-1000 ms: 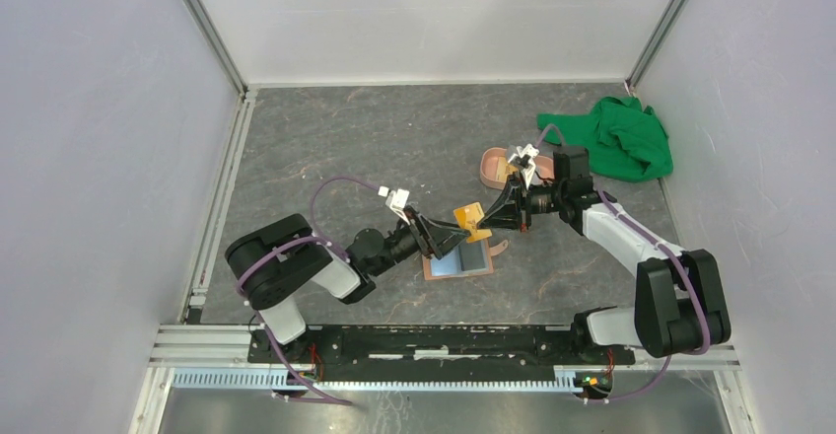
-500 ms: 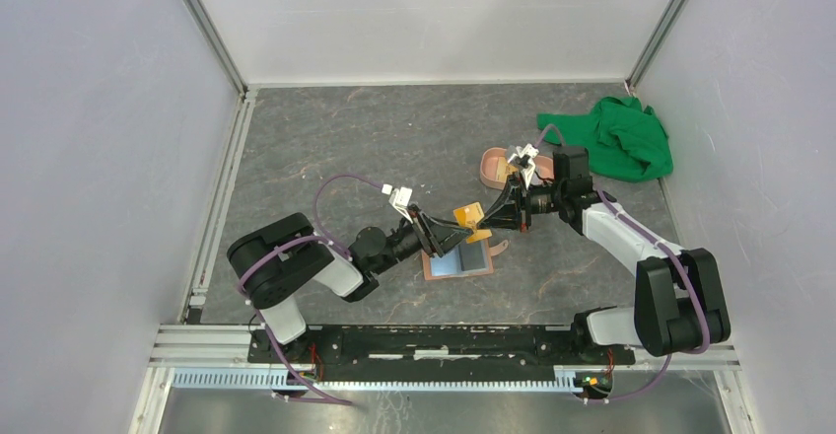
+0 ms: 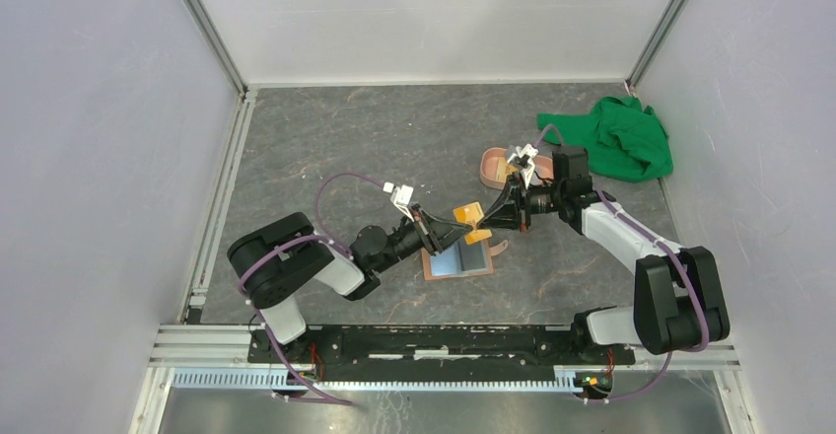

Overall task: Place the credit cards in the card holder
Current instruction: Insert the credit card into the card holder.

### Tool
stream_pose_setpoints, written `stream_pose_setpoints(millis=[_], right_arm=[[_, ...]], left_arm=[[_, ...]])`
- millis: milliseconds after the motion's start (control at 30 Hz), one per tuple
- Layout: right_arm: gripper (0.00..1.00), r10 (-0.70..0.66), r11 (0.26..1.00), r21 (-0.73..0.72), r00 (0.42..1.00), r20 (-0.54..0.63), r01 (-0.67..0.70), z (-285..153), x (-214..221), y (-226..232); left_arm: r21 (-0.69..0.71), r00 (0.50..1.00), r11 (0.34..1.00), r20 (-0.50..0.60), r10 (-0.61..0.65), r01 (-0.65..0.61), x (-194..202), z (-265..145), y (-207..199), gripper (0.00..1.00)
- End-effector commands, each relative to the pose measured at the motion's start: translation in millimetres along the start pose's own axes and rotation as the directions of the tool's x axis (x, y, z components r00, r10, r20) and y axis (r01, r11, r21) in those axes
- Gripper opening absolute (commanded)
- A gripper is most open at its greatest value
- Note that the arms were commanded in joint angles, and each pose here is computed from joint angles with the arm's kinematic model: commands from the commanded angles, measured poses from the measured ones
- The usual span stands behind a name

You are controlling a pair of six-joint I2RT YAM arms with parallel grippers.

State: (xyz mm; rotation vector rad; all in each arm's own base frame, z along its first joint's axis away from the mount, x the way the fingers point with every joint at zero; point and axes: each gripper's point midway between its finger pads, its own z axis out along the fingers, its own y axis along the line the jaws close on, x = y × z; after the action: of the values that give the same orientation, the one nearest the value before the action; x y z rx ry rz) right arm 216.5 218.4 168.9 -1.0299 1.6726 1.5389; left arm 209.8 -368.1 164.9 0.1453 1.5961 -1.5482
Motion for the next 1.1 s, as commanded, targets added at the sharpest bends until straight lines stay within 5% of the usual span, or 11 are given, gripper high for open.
stream_pose_setpoints(millis=[0, 100, 233, 333, 533, 733, 900, 1067], right_arm=[[0.0, -0.045, 0.999, -0.011, 0.999, 0.009, 0.046, 1.2, -10.3, -0.2], [0.06, -0.066, 0.998, 0.0, 0.998, 0.008, 0.066, 0.9, -11.0, -2.5], [0.49, -0.147, 0.987, 0.064, 0.988, -0.052, 0.15, -4.5, -7.6, -10.3], [0.64, -0.227, 0.959, 0.141, 0.963, -0.146, 0.247, -15.5, -6.4, -20.1], [0.65, -0.282, 0.92, 0.223, 0.941, -0.19, 0.321, -34.8, -5.9, -29.6], [0.62, -0.28, 0.887, 0.314, 0.934, -0.22, 0.339, -41.6, 16.2, -39.2], [0.53, -0.22, 0.903, 0.32, 0.949, -0.227, 0.286, -36.3, 32.8, -48.7], [0.54, -0.181, 0.921, 0.288, 0.942, -0.281, 0.263, -23.7, 47.6, -52.1]], left_arm=[[0.206, 0.991, 0.978, 0.137, 0.001, -0.029, -35.8, 5.3, -51.3, 0.04], [0.192, 0.991, 0.981, 0.136, -0.014, -0.013, -36.0, 1.6, -47.7, 0.02], [0.161, 0.99, 0.987, 0.134, -0.039, 0.017, -39.3, -14.7, -39.9, 0.02], [0.116, 0.992, 0.99, 0.089, -0.092, 0.082, -33.0, -29.2, -27.8, 0.02], [-0.034, 0.968, 0.984, -0.172, -0.18, 0.177, 13.6, -45.9, -9.2, 0.02], [-0.193, 0.92, 0.98, -0.374, -0.118, 0.048, 37.5, -67.7, 6.9, 0.02], [-0.205, 0.906, 0.979, -0.418, -0.069, -0.02, 37.0, -68.9, 12.2, 0.02], [-0.2, 0.891, 0.979, -0.435, -0.128, 0.042, 45.3, -57.0, 23.4, 0.07]])
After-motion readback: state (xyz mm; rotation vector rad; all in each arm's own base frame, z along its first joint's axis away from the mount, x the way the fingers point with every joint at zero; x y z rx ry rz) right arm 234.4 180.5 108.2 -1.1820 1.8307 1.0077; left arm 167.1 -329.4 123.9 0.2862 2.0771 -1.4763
